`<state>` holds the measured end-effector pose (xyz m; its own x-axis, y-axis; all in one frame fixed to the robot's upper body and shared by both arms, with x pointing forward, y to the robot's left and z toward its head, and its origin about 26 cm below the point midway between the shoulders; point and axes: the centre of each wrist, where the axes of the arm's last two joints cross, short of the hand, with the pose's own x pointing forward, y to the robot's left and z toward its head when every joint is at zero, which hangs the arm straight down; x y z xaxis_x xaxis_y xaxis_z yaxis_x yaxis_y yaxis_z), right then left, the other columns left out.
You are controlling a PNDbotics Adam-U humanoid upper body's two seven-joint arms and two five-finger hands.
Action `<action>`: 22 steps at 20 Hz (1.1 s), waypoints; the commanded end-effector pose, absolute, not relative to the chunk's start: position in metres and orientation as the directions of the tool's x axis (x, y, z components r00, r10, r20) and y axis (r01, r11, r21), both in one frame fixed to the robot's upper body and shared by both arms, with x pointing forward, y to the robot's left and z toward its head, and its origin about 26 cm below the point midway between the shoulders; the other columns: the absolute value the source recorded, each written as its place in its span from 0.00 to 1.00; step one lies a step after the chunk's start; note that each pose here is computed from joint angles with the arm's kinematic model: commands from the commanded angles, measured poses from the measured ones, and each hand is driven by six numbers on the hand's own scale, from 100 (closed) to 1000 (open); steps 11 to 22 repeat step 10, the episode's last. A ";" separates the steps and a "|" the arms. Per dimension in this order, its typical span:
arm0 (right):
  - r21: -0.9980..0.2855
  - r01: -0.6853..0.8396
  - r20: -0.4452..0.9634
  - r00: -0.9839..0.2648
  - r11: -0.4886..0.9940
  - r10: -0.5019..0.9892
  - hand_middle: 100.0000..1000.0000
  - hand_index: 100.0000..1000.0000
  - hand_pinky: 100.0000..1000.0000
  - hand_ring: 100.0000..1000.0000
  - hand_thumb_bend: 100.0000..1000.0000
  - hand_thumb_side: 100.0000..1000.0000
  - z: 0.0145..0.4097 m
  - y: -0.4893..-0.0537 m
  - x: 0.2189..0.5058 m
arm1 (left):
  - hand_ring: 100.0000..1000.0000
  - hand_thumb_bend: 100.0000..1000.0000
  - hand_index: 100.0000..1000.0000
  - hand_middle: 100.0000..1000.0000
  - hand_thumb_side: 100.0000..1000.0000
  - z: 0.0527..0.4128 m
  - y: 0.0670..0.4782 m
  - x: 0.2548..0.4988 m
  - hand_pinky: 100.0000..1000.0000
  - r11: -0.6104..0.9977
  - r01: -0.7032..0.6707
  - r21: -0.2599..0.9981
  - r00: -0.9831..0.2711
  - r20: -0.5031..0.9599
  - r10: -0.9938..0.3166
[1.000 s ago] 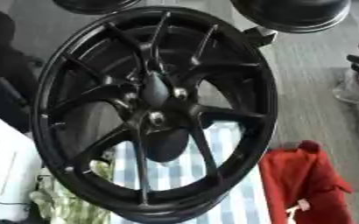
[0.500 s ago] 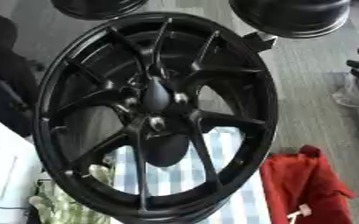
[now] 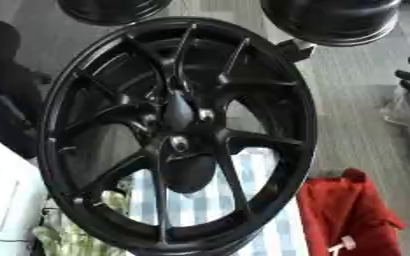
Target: Pull the pin out of the wheel hub.
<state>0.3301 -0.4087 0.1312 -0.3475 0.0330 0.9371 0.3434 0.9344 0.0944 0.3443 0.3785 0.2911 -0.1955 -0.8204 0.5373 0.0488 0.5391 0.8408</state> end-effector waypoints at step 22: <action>0.110 0.320 0.920 -0.390 0.941 0.025 0.80 0.81 0.91 0.73 0.00 0.78 0.144 -0.404 0.332 | 0.74 0.00 0.78 0.73 0.86 0.233 0.301 0.379 0.78 0.928 0.035 0.371 -0.365 0.869 -0.333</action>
